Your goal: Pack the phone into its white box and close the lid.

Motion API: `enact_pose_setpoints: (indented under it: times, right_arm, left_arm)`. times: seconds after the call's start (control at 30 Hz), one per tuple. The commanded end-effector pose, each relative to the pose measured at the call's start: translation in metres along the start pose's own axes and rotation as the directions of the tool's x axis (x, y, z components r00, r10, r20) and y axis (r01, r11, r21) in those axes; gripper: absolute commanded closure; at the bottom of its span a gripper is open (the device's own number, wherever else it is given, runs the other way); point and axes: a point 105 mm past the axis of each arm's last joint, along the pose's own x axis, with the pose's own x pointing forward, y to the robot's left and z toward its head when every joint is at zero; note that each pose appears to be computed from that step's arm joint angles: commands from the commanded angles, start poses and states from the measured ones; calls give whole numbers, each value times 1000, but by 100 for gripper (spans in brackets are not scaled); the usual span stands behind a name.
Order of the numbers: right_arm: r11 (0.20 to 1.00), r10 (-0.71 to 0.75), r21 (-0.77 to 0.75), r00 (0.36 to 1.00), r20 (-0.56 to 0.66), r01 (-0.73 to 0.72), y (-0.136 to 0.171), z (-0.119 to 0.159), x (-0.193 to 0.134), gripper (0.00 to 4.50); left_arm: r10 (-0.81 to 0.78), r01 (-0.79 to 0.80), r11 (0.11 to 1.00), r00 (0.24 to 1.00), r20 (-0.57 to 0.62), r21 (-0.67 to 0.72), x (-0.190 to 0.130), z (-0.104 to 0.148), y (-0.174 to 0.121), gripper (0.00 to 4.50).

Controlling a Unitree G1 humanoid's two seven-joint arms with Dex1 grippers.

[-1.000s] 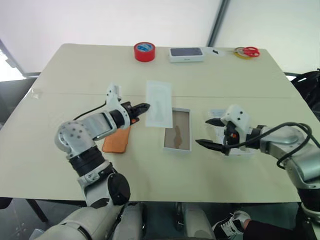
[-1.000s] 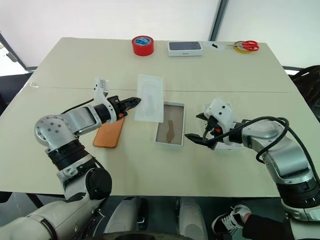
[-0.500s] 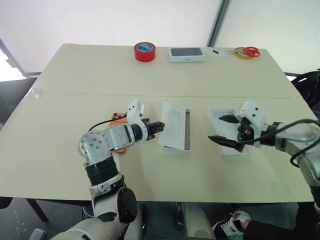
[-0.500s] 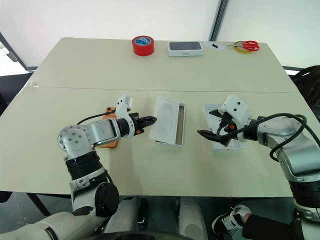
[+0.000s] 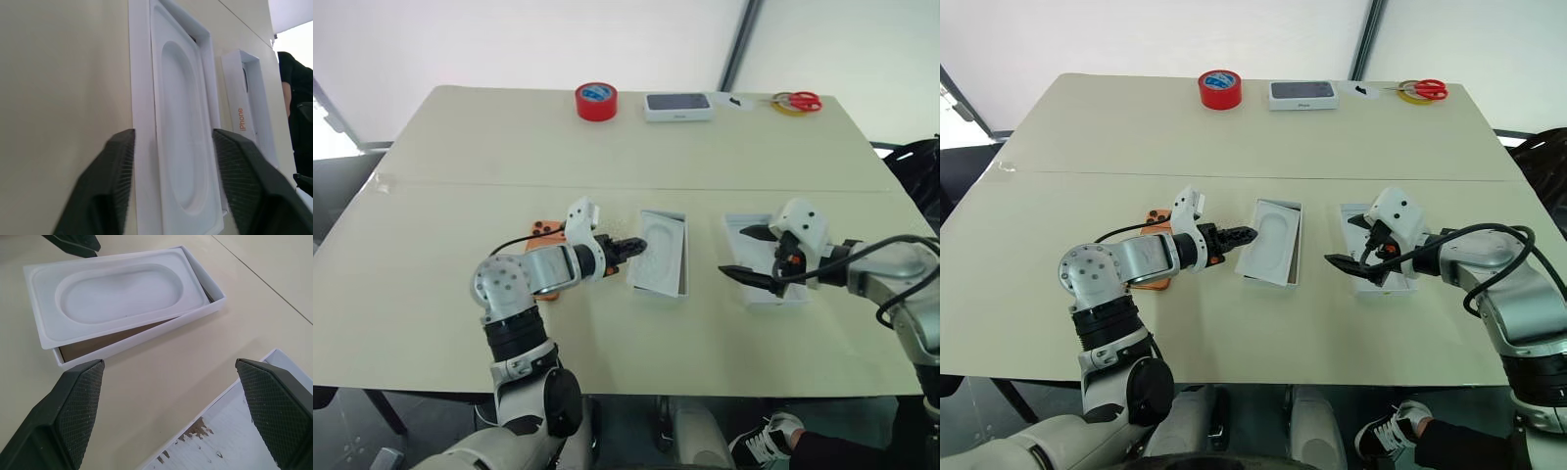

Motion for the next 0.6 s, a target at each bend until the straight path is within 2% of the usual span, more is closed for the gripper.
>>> enact_pose_setpoints:
  times: [0.03, 0.1, 0.2, 0.27, 0.33, 0.43, 0.53, 0.6]
  right_arm:
    - [999, -13, -50, 999, 41, 15, -1, 16, 5, 0]
    - [998, -21, -63, 999, 40, 23, -2, 18, 10, 0]
    - [997, -24, -73, 999, 47, 27, -2, 25, 22, 86]
    - [997, -35, -63, 998, 48, 38, -3, 29, 28, 180]
    - [996, -54, -63, 998, 42, 57, -4, 33, 42, 294]
    - [996, -77, -51, 996, 34, 78, -5, 37, 55, 449]
    - [994, -110, -28, 994, 15, 110, -5, 41, 75, 449]
    - [993, -111, -26, 994, 1, 111, -1, 41, 87, 449]
  left_arm:
    - [-158, 156, 987, 986, 48, 48, -4, 11, -38, 161]
    - [-163, 158, 985, 984, 78, 66, -10, 20, -37, 161]
    - [-132, 114, 985, 982, 133, 132, -24, 35, -30, 155]
    - [-91, 61, 979, 985, 149, 194, -30, 40, -23, 155]
    - [3, -65, 940, 983, 182, 336, -43, 44, -4, 155]
    - [32, -124, 882, 978, 205, 454, -55, 46, 10, 155]
    - [-2, -130, 825, 973, 233, 550, -79, 49, 22, 155]
    - [-27, -110, 773, 978, 206, 625, -91, 43, 26, 155]
